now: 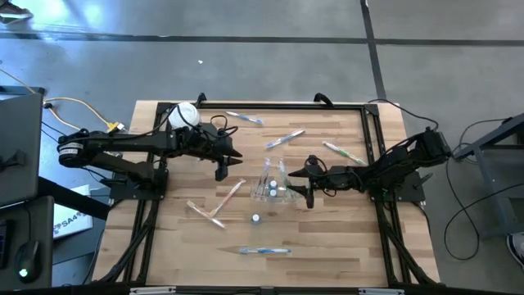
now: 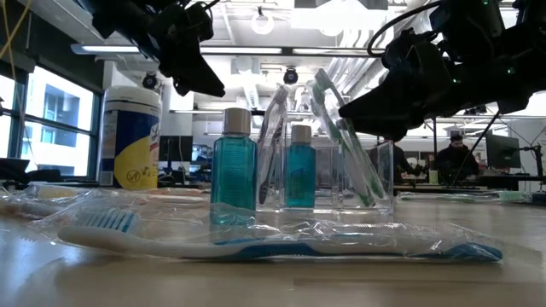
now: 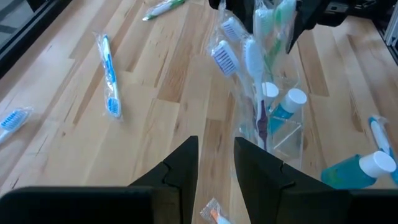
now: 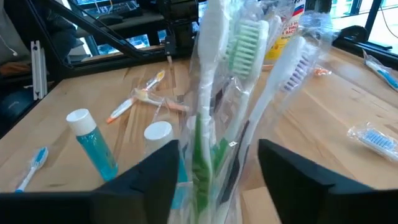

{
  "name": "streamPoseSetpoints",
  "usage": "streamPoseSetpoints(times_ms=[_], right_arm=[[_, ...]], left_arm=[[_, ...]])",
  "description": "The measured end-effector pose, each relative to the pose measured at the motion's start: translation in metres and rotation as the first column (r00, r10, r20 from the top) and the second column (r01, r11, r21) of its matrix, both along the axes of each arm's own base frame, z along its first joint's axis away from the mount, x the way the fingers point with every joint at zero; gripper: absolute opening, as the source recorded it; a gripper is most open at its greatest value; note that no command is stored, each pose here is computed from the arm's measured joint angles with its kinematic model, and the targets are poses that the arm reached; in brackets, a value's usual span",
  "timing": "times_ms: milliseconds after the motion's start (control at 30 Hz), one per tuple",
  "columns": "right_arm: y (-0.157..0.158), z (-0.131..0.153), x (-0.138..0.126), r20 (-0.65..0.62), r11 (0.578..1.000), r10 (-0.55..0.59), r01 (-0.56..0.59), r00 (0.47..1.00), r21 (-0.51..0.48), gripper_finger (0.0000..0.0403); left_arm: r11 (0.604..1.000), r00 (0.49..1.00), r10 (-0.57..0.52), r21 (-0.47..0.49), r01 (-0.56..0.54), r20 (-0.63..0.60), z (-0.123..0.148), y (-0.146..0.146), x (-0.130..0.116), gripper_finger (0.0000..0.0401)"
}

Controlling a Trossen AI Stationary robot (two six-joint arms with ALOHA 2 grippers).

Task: Pick & Place toothbrushing station
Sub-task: Put the bottom green toothbrush into the transparent organizer, then put the green toothbrush into the transparent organizer

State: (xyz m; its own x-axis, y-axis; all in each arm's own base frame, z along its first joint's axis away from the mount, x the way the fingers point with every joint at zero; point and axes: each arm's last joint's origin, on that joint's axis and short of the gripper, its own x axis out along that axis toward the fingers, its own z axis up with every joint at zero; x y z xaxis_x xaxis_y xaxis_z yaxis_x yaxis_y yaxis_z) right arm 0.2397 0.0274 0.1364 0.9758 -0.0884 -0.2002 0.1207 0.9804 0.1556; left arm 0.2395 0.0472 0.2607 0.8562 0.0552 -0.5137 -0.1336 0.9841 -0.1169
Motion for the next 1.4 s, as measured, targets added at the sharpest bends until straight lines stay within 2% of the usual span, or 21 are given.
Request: streamPoseSetpoints(times_ms=[167,333,667,900,1000,1100,1233,1333,1400], right_arm=[[-0.001,0.002,-0.002,-0.018,0.999,-0.023,0.022,1.0,-0.023,0.0275],[-0.001,0.008,-0.005,-0.017,0.999,-0.025,0.024,1.0,-0.035,0.03],[0.003,0.03,-0.02,-0.035,0.996,0.033,-0.036,0.999,-0.084,0.0302],[0.003,0.048,-0.043,-0.063,0.992,-0.053,0.045,0.997,-0.121,0.0301],[0.0,0.051,-0.055,-0.11,0.985,-0.132,0.118,0.985,-0.128,0.0301],[-0.005,0.055,-0.067,-0.199,0.967,-0.247,0.228,0.948,-0.11,0.0301],[-0.01,0.067,-0.078,-0.324,0.928,-0.367,0.365,0.872,-0.07,0.0301],[-0.016,0.078,-0.085,-0.419,0.889,-0.426,0.456,0.802,-0.031,0.0301],[-0.022,0.082,-0.091,-0.492,0.848,-0.459,0.529,0.739,0.004,0.0301]], left_arm=[[1.0,1.0,0.0,-0.002,0.0,-0.012,-0.001,0.0,-0.001,0.0102],[1.0,1.0,0.0,-0.002,0.0,-0.012,-0.001,0.0,-0.001,0.0102],[1.0,1.0,0.0,-0.002,0.0,-0.012,-0.001,0.0,-0.001,0.0102],[1.0,1.0,0.0,-0.003,0.0,-0.015,-0.001,0.0,-0.001,0.0102],[1.0,1.0,0.0,-0.004,0.0,-0.02,-0.002,0.0,-0.001,0.0102],[1.0,1.0,0.0,-0.004,0.0,-0.022,-0.002,0.0,-0.001,0.0102],[1.0,1.0,0.0,-0.005,0.0,-0.025,-0.002,0.0,-0.001,0.0102],[1.0,1.0,0.0,-0.005,0.0,-0.025,-0.002,0.0,-0.001,0.0102],[1.0,1.0,0.0,-0.004,0.0,-0.026,-0.002,0.0,-0.001,0.0102]])
